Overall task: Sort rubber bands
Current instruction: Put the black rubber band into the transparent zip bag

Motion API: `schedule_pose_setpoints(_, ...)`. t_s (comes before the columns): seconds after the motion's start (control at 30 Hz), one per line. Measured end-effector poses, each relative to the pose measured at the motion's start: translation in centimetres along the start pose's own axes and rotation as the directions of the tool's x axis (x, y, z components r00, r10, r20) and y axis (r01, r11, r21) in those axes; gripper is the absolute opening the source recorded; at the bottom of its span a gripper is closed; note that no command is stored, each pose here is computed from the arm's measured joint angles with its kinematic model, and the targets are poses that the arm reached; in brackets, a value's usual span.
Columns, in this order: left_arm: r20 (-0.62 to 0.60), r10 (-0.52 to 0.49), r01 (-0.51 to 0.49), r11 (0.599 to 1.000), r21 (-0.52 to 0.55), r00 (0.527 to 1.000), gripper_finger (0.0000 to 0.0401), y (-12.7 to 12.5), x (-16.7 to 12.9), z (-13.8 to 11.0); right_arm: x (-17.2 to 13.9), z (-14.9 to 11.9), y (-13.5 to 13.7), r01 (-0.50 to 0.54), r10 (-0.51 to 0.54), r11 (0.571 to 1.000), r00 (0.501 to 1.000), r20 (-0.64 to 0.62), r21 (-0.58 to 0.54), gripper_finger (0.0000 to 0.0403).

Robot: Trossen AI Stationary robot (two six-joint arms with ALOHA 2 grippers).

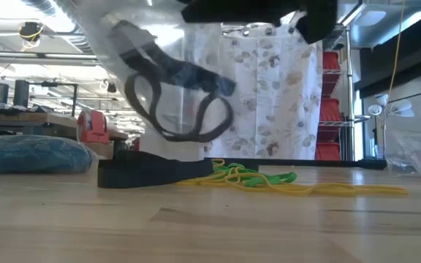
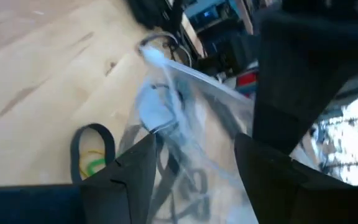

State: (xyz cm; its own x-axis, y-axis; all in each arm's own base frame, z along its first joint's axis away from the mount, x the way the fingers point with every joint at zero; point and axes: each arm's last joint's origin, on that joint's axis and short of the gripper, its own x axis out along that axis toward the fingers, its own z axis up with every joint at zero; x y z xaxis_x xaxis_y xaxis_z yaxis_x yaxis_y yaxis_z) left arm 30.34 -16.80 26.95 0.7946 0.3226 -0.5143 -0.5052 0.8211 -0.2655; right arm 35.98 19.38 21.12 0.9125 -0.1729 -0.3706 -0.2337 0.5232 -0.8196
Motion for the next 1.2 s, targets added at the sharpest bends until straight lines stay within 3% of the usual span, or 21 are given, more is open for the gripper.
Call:
schedule_pose_setpoints(0.2,0.018,-0.084,0.083,0.996,0.033,0.996,0.0001,-0.8,0.1,0.5,1.0,-1.1,0.1,-0.001,-0.005,0.997,0.998,-0.069,-0.080,0.0209)
schedule_pose_setpoints(0.33,0.003,-0.082,0.081,0.996,0.046,0.997,0.0001,-0.7,0.0,0.4,1.1,-1.2,-0.1,-0.003,-0.002,0.998,0.997,-0.075,-0.059,0.0192)
schedule_pose_setpoints(0.63,-0.045,0.002,0.000,0.999,0.052,0.999,0.0001,0.3,0.1,-0.2,0.7,-1.8,1.0,-0.066,0.072,0.997,0.988,-0.139,0.047,0.0014)
schedule_pose_setpoints(0.87,-0.040,0.006,-0.004,0.999,0.052,0.999,0.0001,0.3,0.1,-0.2,0.6,-2.1,1.2,-0.078,0.090,0.994,0.983,-0.162,0.082,0.0039)
schedule_pose_setpoints(1.0,-0.038,0.012,-0.010,0.998,0.057,0.999,0.0001,0.4,0.2,-0.2,0.6,-2.1,1.3,-0.106,0.119,0.990,0.982,-0.145,0.094,0.0011)
schedule_pose_setpoints(1.2,-0.025,0.087,-0.085,0.994,0.071,0.996,0.0001,1.1,0.2,-0.3,0.3,-1.7,1.9,-0.242,0.261,0.936,0.964,-0.042,0.256,0.0002)
